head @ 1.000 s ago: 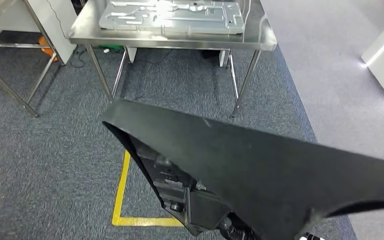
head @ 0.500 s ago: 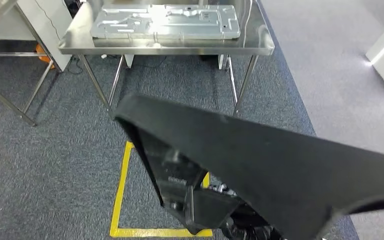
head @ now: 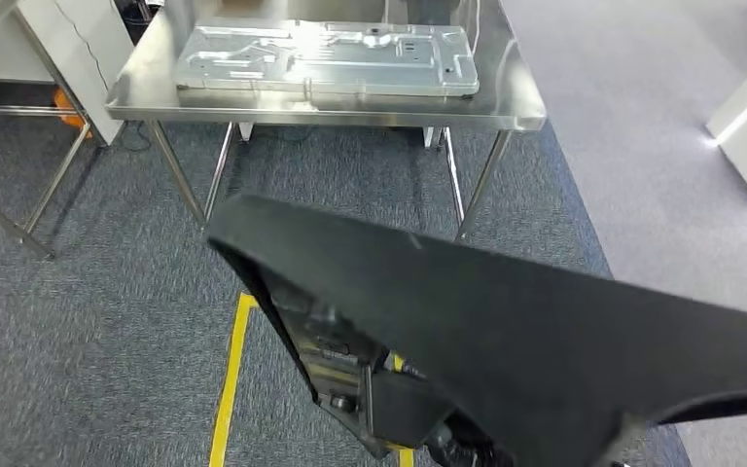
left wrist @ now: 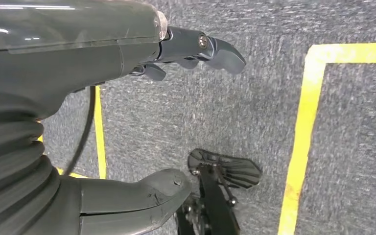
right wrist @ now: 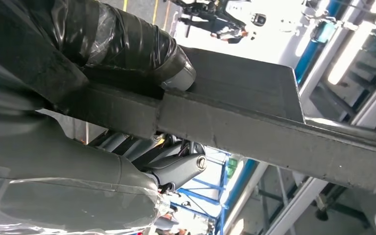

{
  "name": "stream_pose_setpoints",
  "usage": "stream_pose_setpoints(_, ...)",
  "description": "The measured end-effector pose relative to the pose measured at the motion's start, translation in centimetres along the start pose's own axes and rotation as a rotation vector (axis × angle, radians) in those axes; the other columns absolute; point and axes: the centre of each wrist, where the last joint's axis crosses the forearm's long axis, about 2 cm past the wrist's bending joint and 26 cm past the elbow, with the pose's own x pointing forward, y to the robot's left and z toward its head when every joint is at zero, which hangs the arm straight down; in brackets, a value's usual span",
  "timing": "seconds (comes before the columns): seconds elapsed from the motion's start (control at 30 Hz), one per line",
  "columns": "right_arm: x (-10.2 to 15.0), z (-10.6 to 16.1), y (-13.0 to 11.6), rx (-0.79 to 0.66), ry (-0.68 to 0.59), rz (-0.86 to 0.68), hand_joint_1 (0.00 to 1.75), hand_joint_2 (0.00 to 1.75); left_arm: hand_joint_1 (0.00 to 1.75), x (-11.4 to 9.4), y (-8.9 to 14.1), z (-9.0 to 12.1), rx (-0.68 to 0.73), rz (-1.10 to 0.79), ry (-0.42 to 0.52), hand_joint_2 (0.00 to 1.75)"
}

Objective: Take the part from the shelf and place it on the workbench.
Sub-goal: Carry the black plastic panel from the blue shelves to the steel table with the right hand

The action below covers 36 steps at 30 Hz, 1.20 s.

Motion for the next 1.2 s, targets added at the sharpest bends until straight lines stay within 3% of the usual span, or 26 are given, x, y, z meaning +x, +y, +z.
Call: stream_pose_setpoints(1.2, 0.14, 0.37, 0.01, -0.016, 0.002, 0.01, 1.69, 1.75, 0.0, 0.0, 0.17, 0.0, -0.011, -0.006, -0.014, 1.75)
